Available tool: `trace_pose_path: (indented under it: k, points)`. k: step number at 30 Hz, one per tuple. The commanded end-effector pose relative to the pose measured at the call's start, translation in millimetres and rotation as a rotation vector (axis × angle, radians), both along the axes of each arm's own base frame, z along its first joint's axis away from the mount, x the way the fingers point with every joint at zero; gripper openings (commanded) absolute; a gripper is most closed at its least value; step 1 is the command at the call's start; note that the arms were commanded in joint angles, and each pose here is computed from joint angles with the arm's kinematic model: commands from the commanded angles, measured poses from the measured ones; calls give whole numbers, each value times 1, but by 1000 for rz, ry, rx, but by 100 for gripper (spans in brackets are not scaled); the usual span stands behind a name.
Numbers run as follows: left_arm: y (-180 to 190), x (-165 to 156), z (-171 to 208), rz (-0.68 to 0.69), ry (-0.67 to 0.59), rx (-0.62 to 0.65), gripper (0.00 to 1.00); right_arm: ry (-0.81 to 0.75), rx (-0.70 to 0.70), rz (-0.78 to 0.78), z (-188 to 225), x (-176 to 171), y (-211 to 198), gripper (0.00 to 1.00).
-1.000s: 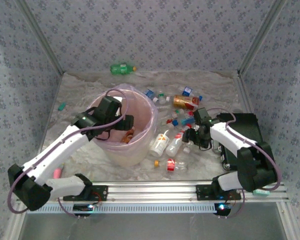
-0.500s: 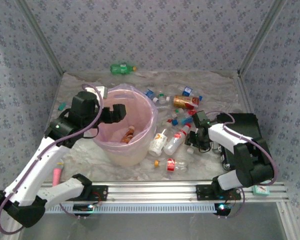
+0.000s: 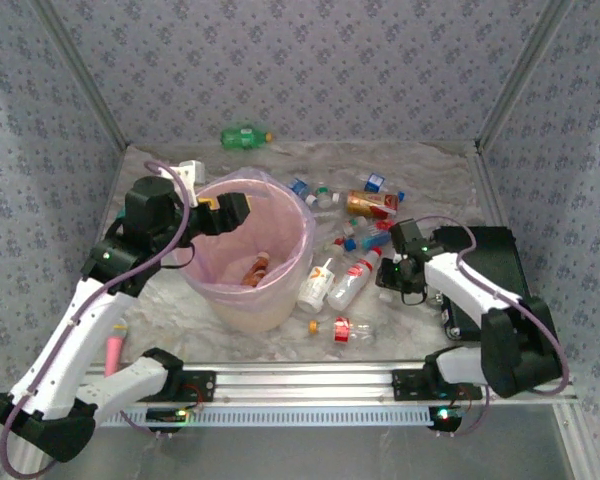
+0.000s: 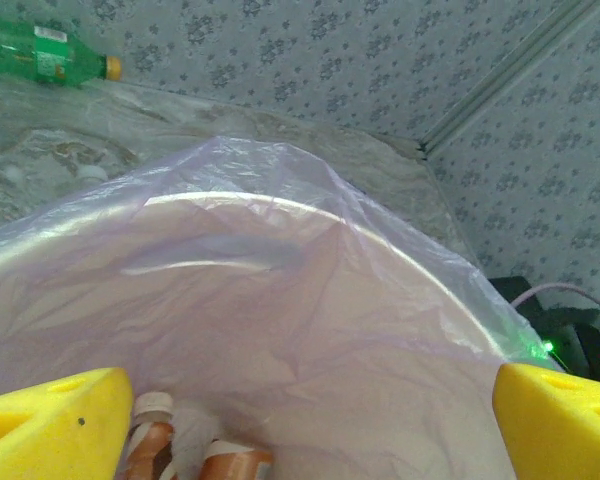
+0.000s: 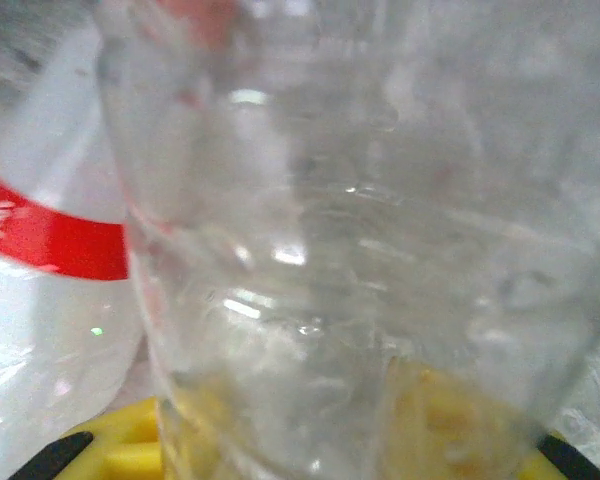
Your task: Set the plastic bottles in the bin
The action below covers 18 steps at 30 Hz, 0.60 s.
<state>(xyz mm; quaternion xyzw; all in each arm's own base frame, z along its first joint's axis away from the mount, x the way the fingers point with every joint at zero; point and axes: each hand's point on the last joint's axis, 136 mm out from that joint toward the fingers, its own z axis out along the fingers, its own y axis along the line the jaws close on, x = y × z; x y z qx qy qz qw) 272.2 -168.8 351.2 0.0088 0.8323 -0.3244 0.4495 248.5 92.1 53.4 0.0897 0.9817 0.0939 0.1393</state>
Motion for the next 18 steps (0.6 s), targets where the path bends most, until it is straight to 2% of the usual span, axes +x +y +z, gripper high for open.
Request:
trace_pose_path:
  k: [1, 3, 4, 10, 18]
  points:
    - [-9, 5, 9, -23, -12, -83, 93, -53, -10, 21, 23, 0, -5, 6]
    - [-12, 6, 12, -33, -14, -105, 93, -102, 3, 40, 38, 4, -4, 5]
    - [-13, 6, 14, -38, -17, -116, 93, -128, 18, 62, 46, 5, -2, 0]
    - [-35, -3, 30, -176, -45, -185, 93, -325, 163, 238, 117, 12, 27, 0]
    - [-59, -12, 49, -305, -66, -272, 100, -580, 301, 466, 218, 0, 60, 0]
